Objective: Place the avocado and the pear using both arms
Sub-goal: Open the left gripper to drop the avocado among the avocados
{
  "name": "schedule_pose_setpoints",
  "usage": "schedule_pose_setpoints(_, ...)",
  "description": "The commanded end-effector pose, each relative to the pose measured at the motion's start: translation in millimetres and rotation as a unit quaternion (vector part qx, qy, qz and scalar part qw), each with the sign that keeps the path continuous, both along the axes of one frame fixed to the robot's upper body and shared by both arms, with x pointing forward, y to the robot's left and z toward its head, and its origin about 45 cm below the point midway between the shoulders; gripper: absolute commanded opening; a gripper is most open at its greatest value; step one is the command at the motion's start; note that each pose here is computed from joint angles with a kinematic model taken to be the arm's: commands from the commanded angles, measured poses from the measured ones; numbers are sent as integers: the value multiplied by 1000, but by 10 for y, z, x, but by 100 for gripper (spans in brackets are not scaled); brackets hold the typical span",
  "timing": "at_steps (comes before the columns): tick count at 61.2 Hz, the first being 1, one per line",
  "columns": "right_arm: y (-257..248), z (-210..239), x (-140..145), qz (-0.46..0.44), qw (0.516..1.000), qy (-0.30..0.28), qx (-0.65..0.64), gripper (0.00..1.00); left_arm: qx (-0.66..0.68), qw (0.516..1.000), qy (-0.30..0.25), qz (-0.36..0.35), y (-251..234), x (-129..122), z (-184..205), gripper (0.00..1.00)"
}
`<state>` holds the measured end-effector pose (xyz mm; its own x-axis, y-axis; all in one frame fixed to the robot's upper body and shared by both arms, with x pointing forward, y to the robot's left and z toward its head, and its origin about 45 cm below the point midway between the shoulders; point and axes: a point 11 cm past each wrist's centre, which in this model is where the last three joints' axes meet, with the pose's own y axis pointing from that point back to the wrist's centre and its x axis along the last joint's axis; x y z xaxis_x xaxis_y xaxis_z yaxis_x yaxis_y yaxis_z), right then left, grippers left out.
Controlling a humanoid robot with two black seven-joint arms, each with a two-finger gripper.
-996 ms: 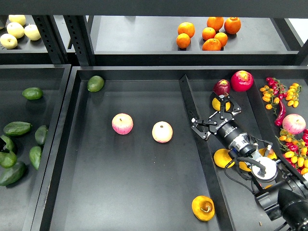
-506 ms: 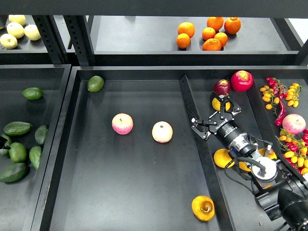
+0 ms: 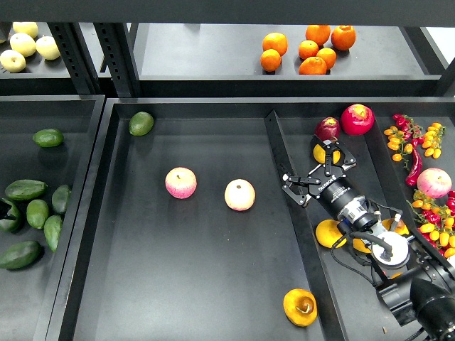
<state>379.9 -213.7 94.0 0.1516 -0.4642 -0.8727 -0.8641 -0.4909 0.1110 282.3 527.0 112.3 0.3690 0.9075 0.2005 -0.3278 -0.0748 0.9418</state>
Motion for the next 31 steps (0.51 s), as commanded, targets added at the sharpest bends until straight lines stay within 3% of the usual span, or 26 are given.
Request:
schedule_pose_setpoints(1, -1, -2, -2, 0, 1000, 0, 0, 99, 0, 1000, -1, -1, -4, 7, 4, 73)
schedule_pose_setpoints(31, 1, 3, 3, 0, 1000, 0, 0, 99, -47, 999, -25, 9, -223, 151, -3, 76)
